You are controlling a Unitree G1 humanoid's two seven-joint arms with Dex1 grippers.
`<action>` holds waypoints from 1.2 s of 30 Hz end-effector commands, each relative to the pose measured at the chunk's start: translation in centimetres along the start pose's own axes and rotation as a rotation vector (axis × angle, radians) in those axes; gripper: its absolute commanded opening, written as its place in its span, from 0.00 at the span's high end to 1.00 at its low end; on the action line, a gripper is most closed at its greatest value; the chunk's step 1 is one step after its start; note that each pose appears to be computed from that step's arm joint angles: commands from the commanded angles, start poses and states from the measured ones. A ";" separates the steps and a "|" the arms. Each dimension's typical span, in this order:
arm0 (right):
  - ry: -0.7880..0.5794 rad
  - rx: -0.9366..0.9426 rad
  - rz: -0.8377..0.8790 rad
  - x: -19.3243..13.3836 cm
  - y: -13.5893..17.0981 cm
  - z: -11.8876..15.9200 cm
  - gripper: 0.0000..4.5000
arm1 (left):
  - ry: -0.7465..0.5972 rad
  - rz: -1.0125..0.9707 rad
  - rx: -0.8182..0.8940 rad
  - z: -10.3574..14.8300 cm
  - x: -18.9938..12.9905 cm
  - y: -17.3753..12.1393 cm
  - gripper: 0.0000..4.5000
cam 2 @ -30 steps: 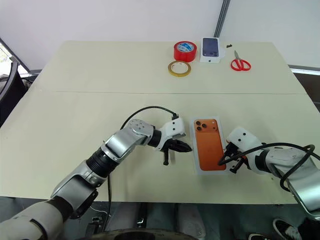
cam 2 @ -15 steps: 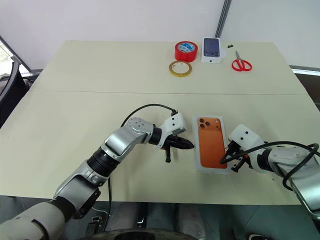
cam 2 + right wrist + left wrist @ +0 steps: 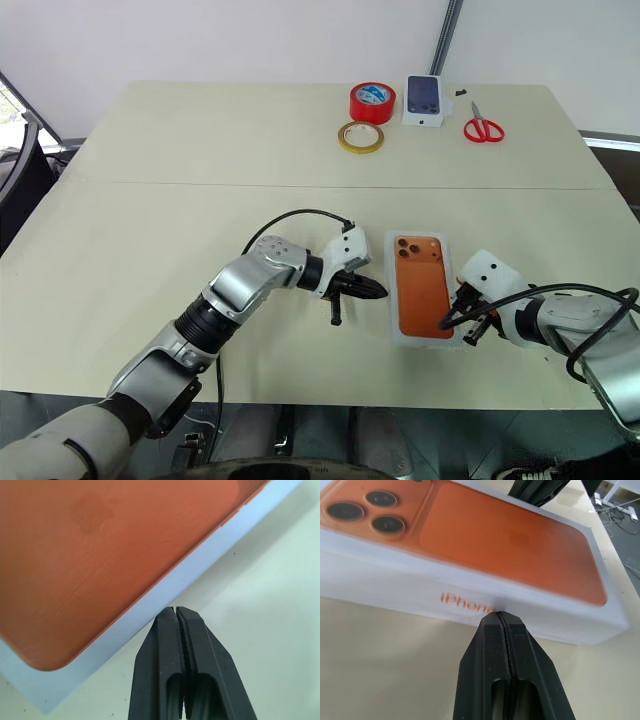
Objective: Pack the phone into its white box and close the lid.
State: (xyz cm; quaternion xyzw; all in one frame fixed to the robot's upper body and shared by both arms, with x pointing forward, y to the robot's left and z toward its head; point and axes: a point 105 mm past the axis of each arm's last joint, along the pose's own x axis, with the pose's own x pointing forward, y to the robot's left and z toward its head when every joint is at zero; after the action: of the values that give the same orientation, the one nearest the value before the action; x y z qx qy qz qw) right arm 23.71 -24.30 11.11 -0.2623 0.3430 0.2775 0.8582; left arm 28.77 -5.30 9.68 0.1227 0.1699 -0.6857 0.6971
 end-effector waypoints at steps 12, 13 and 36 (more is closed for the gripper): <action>-0.036 -0.048 -0.031 -0.9 -0.6 1.3 0.98 | -0.078 0.011 -0.024 1.5 -0.2 0.2 1.00; -0.036 -0.049 -0.032 -0.9 -0.6 1.4 0.98 | -0.083 0.008 -0.022 1.7 -0.2 0.2 1.00; -0.072 -0.038 -0.055 -1.1 -1.2 2.2 0.98 | -0.134 0.035 -0.068 2.9 0.0 0.5 1.00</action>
State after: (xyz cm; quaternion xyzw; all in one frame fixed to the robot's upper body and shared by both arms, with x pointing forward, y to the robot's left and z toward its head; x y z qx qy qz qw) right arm 24.42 -24.37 12.31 -0.2724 0.3258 0.2704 0.8640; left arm 29.60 -5.61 10.69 0.0608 0.1725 -0.6633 0.7256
